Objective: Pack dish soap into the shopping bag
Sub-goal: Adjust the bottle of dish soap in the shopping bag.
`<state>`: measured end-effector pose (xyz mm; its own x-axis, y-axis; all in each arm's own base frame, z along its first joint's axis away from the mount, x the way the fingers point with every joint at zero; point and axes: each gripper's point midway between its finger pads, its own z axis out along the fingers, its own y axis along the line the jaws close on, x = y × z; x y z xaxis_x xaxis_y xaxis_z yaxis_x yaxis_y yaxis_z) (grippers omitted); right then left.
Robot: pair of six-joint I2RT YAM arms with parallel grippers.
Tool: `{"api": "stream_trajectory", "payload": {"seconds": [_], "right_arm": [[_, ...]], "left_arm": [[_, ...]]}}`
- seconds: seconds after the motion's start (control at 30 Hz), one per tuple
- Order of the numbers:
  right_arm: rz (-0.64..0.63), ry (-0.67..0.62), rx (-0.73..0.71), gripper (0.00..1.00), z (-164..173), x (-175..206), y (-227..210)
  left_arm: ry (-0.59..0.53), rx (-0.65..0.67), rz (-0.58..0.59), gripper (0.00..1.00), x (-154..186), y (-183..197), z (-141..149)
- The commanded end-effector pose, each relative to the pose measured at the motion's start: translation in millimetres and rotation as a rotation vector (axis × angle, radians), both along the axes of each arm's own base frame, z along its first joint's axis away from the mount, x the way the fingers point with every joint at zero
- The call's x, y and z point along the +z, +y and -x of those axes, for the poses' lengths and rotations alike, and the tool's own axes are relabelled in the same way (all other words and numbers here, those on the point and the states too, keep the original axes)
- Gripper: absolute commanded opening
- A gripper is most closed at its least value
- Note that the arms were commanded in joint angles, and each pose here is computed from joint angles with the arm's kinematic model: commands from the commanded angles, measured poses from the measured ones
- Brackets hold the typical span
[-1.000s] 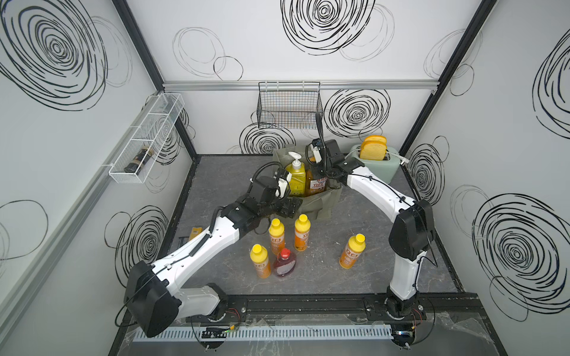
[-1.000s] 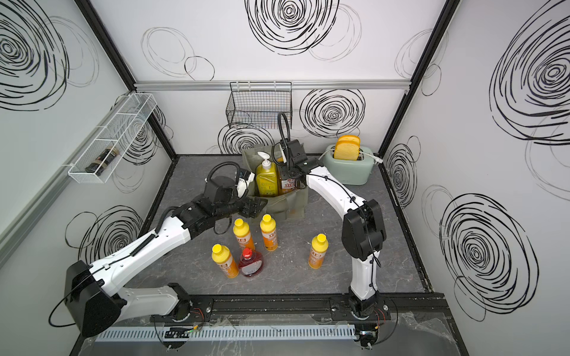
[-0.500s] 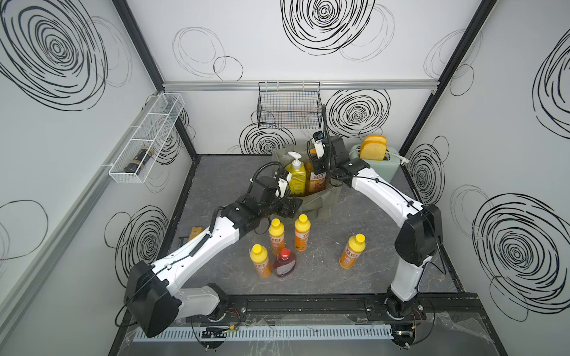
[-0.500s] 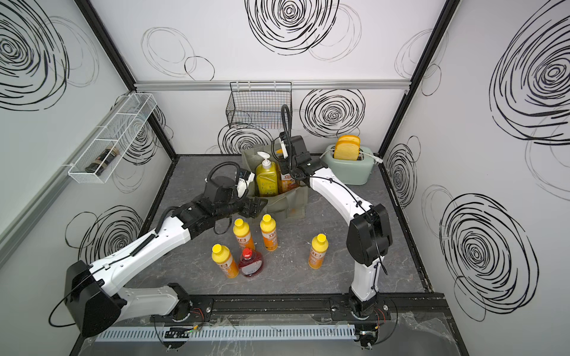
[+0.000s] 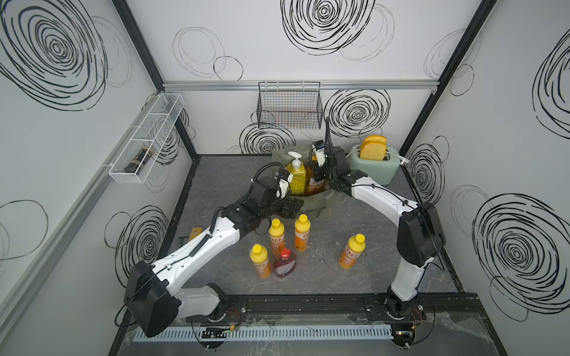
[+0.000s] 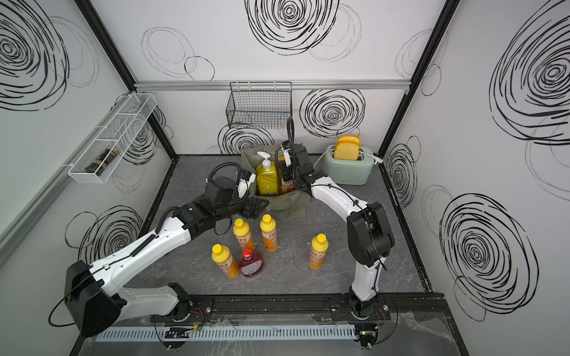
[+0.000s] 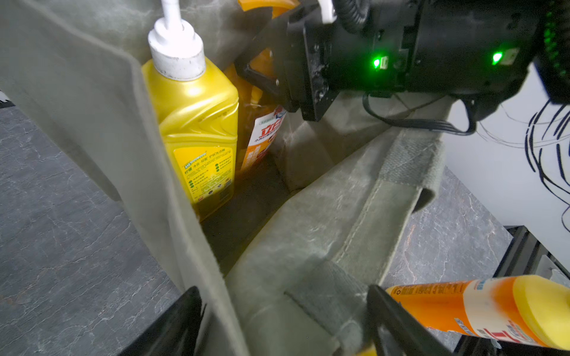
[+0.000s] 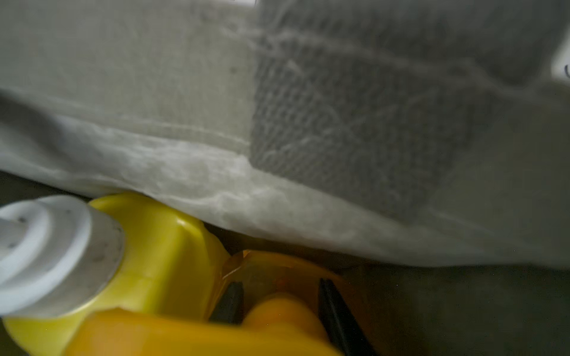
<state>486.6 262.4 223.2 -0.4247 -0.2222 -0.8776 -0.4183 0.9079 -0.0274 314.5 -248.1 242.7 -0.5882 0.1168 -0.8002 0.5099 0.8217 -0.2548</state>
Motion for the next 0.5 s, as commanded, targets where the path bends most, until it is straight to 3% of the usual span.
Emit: {"api": "stream_trajectory", "payload": {"seconds": [0.0,0.17,0.23,0.47], "right_arm": [[-0.101,-0.187,0.009,0.1,-5.7,66.3,1.2],[-0.098,-0.16,0.018,0.48,4.3,73.2,-2.2],[-0.116,-0.178,0.029,0.58,14.7,96.9,-5.6],[-0.234,-0.209,0.1,0.75,66.0,182.2,-31.6]], "left_arm": [[-0.021,0.004,-0.008,0.87,6.3,2.2,1.0],[-0.078,0.032,0.033,0.99,37.3,12.5,-0.3],[-0.123,0.064,0.071,0.96,61.9,24.0,-3.0],[-0.243,0.193,0.201,0.96,134.0,72.4,-19.2]]}}
